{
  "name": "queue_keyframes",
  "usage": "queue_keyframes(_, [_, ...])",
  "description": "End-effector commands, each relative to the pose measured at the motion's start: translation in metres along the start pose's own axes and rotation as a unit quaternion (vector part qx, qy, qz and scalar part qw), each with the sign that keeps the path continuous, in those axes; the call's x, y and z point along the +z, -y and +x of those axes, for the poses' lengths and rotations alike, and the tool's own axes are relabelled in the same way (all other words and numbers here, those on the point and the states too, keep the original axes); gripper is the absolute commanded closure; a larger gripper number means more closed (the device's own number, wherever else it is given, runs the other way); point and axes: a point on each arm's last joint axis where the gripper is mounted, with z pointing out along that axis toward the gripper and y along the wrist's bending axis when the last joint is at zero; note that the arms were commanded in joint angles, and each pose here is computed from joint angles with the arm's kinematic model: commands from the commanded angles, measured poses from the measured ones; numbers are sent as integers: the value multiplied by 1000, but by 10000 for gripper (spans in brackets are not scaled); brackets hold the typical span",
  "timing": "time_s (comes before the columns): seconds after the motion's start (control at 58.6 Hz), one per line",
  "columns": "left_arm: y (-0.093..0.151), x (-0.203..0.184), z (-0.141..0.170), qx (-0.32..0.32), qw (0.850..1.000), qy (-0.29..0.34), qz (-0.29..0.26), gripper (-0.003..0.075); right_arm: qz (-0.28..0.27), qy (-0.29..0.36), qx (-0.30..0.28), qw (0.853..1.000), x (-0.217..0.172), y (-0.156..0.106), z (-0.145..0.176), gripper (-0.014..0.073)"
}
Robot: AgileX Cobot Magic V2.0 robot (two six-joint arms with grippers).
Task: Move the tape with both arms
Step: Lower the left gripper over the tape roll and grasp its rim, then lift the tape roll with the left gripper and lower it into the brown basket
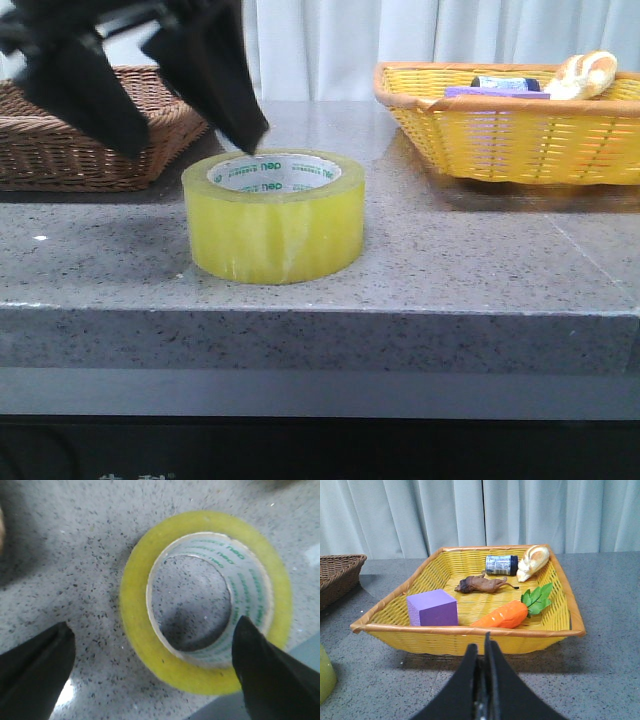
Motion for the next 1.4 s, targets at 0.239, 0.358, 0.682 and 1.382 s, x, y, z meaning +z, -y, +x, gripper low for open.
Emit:
queue_keyframes(0.239, [4, 16, -22, -10, 1000, 28, 10, 129, 3, 51, 0, 999, -1, 0, -16, 664])
queue_keyframes(0.358, [4, 16, -22, -10, 1000, 28, 10, 280, 3, 51, 0, 999, -1, 0, -16, 664])
queue_keyframes(0.682, [6, 9, -25, -7, 999, 32, 11, 650, 3, 52, 0, 999, -1, 0, -16, 664])
queue_keyframes(1.382, [-118, -138, -111, -66, 946, 260, -184, 649, 3, 46, 0, 999, -1, 0, -15, 664])
